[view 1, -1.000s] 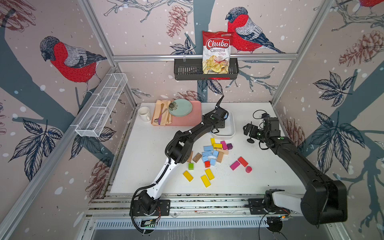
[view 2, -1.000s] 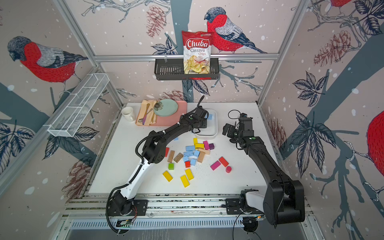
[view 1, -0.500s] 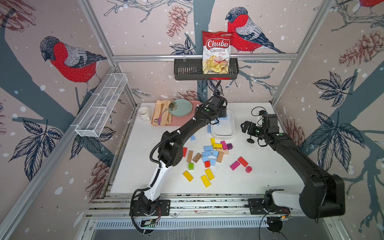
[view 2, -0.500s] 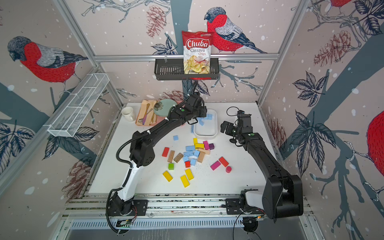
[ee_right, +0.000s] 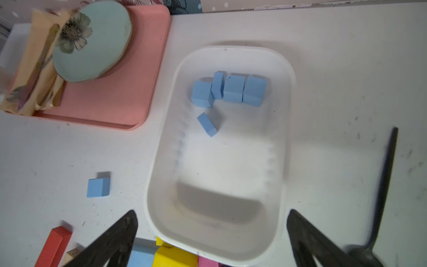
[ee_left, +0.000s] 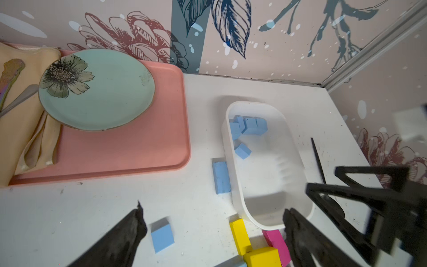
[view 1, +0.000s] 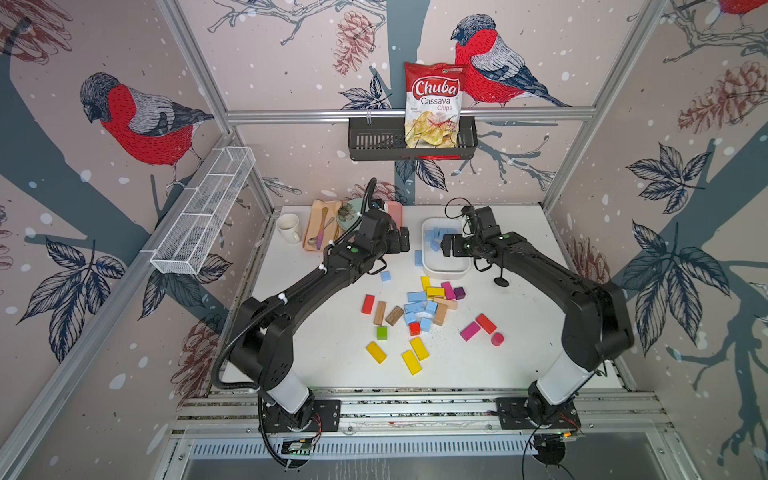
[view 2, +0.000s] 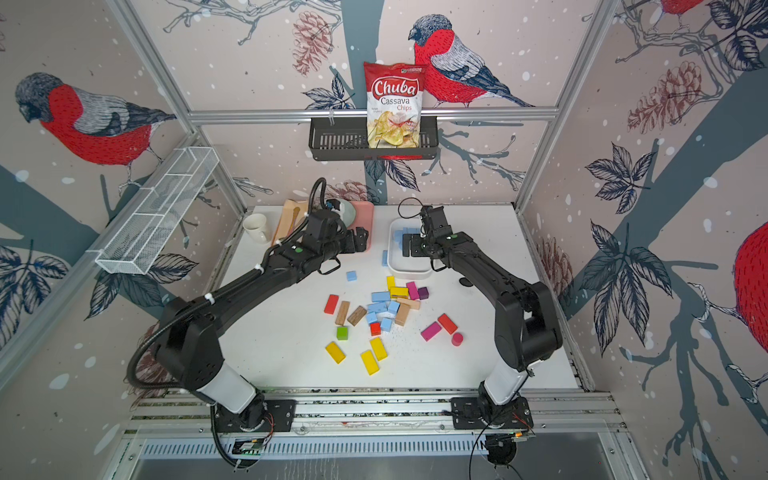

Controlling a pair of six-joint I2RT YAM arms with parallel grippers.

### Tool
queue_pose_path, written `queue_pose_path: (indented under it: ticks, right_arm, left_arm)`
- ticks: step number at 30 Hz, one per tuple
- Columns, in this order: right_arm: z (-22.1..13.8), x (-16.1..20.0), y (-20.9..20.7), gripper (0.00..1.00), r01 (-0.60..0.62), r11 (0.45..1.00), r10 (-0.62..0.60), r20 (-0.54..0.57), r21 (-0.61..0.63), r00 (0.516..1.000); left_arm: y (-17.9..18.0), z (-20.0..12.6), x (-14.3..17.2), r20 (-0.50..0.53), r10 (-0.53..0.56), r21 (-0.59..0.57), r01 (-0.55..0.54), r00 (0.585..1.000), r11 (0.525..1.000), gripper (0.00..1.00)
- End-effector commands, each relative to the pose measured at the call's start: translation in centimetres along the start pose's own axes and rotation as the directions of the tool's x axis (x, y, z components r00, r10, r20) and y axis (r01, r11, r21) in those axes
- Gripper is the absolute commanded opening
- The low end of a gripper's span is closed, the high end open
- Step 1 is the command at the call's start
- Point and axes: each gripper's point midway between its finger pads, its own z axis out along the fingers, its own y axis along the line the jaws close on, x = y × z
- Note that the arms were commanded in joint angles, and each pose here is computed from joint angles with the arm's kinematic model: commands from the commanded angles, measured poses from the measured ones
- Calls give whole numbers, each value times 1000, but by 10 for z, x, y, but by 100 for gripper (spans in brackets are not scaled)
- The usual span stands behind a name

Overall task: Pick out the blue building blocks
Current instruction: Adjust the building block in the storage box.

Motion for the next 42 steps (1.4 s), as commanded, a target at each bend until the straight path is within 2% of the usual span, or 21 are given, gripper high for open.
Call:
queue_pose_path:
  ticks: [1,8,13,19,32,42]
  right_arm:
    - [21,3,-1,94,45,997,-42,-57,55,997]
    - [64,1,4,77,49,997,-43,-116,57,992]
    - [87,3,2,68,59,996,-48,-146,71,988]
    - [105,-4,-7,59,50,995,-36,-144,92,989]
    - [123,-4,-2,51,64,997,-57,-160,38,985]
    - [135,-2,-1,40,55,998,-49,-168,33,985]
  left_arm:
    - [-16,-16,-11,100,86,124,-98,991,987,96]
    - [-23,-40,20,100,256,236,-273,961,933,96]
    - [-27,-51,45,100,325,317,-339,940,886,96]
    - [-34,-56,58,93,331,380,-341,939,860,96]
    - [-36,-55,64,72,322,408,-322,944,854,96]
    - [-37,-55,66,65,314,419,-312,947,853,96]
